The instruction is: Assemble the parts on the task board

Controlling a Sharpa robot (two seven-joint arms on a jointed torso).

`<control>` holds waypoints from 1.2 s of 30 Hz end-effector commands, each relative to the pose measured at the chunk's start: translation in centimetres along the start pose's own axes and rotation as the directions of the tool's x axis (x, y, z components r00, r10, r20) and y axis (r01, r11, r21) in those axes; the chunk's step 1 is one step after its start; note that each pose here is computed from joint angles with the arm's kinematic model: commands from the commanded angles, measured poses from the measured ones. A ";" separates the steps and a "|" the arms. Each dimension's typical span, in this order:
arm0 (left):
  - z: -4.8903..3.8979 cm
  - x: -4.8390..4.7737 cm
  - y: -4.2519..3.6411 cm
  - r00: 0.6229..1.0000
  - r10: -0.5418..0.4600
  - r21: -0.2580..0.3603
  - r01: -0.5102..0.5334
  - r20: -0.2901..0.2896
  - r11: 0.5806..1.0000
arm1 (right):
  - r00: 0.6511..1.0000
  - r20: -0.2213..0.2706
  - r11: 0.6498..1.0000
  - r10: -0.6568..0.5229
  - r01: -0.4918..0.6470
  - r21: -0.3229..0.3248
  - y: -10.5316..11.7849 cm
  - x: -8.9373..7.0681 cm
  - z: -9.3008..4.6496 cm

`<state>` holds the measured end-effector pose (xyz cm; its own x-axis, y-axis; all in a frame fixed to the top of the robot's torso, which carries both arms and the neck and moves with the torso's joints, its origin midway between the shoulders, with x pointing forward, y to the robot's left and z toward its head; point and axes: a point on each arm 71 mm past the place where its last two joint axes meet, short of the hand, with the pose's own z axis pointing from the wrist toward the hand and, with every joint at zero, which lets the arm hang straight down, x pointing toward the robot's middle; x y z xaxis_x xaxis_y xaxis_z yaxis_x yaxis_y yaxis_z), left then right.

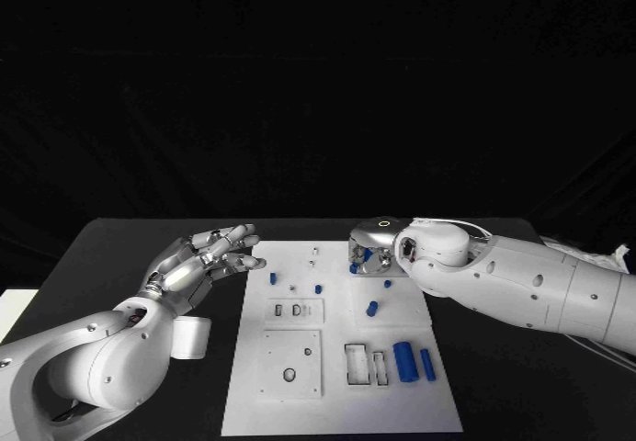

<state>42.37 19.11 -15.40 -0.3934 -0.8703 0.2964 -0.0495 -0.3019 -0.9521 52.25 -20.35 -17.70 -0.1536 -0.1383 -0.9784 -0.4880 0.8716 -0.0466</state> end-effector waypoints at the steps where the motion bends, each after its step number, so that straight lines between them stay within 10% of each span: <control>1: 0.06 0.14 -0.06 1.000 -0.009 0.001 0.009 -0.012 1.000 | 0.999 -0.032 1.000 -0.003 0.003 -0.008 0.1 0.3 0.1; 18: 0.07 -0.13 -0.02 1.000 -0.002 -0.007 0.002 0.001 1.000 | 0.999 -0.030 0.999 0.025 -0.026 -0.022 0.4 0.9 0.4; 36: 0.13 -0.49 -0.03 1.000 0.003 -0.008 -0.003 0.011 1.000 | 0.979 0.188 0.997 0.082 -0.080 -0.018 1.1 -1.6 0.5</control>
<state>42.66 19.56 -15.62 -0.3794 -0.8783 0.2908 -0.0577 -0.2913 -0.9549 52.28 -19.00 -16.75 -0.0804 -0.0139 -0.9967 -0.5025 0.8641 0.0285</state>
